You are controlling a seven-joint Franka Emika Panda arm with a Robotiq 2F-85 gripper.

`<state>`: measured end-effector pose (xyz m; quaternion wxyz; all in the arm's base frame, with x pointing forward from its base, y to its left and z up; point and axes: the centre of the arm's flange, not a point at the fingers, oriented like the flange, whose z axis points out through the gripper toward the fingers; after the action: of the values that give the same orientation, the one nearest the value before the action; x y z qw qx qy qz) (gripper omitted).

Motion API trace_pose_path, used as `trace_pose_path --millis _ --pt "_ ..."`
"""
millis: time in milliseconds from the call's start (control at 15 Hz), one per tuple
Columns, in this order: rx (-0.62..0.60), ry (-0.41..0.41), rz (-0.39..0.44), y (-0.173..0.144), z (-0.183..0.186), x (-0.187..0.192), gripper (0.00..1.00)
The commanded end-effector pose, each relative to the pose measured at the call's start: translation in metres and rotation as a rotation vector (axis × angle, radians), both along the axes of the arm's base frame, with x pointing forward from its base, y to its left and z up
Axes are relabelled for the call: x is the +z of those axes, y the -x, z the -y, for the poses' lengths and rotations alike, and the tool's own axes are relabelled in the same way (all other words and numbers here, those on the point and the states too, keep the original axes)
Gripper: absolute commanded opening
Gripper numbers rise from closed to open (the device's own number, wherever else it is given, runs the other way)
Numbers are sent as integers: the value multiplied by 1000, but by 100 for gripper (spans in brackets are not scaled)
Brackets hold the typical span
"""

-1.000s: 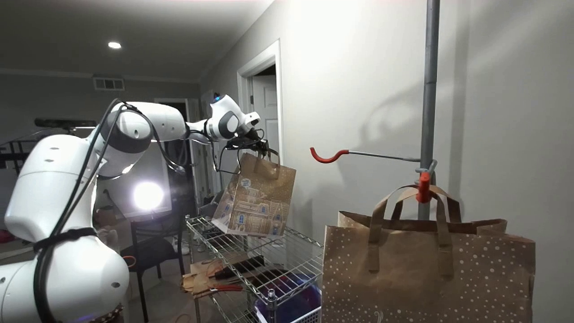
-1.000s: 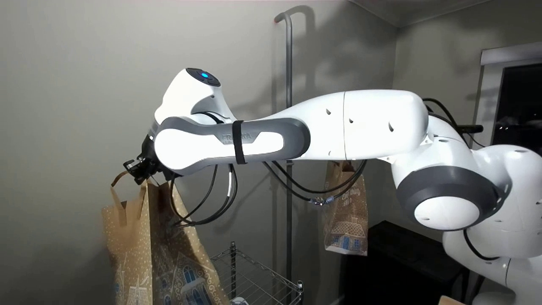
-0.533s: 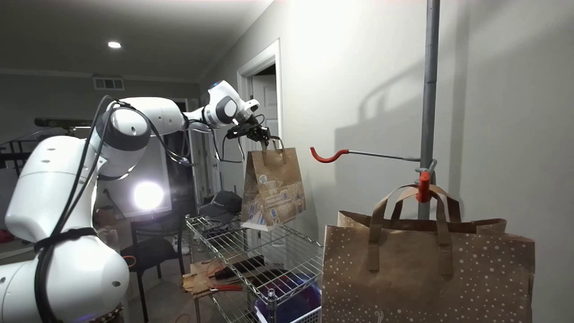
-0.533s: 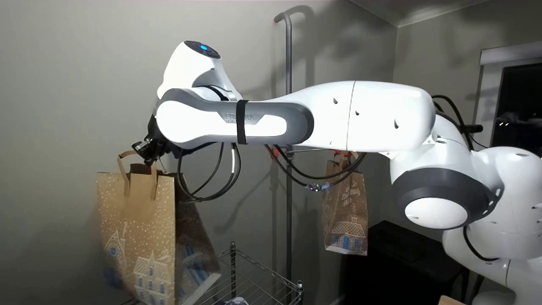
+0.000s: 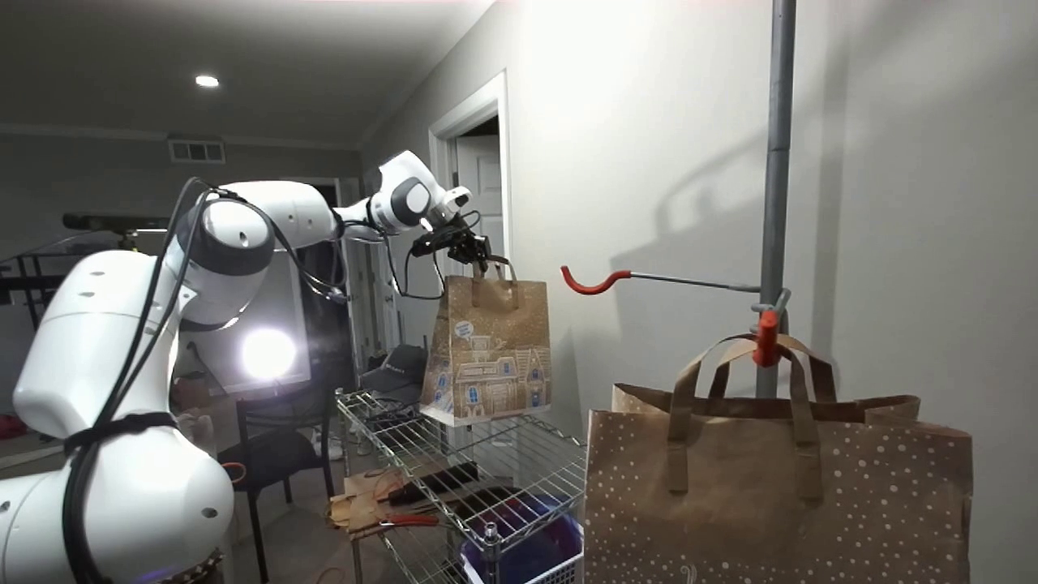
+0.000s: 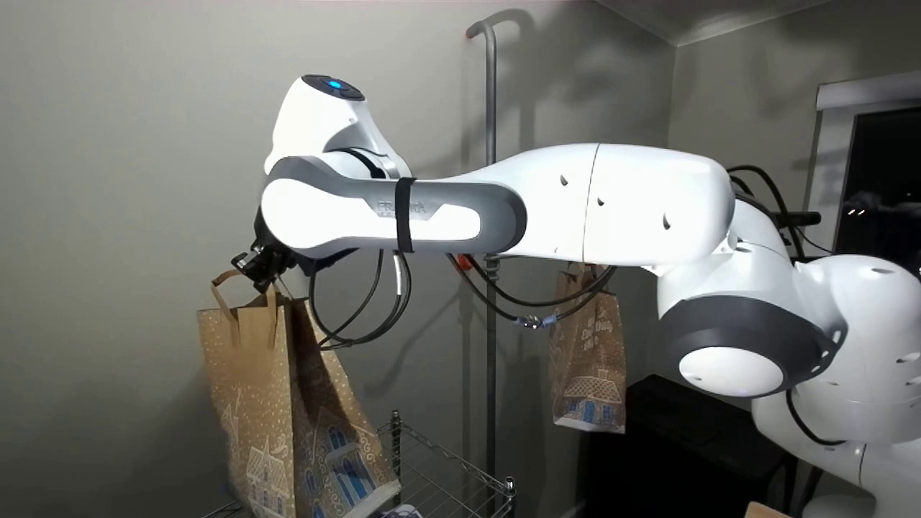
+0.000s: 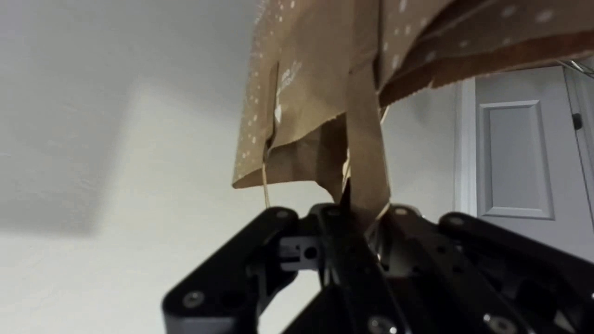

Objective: Move both paper bags from the hooks and place them on the top shelf of the rack

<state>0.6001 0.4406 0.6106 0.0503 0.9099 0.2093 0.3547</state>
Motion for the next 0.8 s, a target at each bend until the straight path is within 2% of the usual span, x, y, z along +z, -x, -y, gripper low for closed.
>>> trace_pose_path --millis 0,67,200,733 --pt "10 27 -5 -9 1 -2 4" --pt "17 33 -27 -8 1 -4 30" --pt "0 44 -32 -7 -1 -6 36" --pt "0 47 -44 -3 -1 1 87"
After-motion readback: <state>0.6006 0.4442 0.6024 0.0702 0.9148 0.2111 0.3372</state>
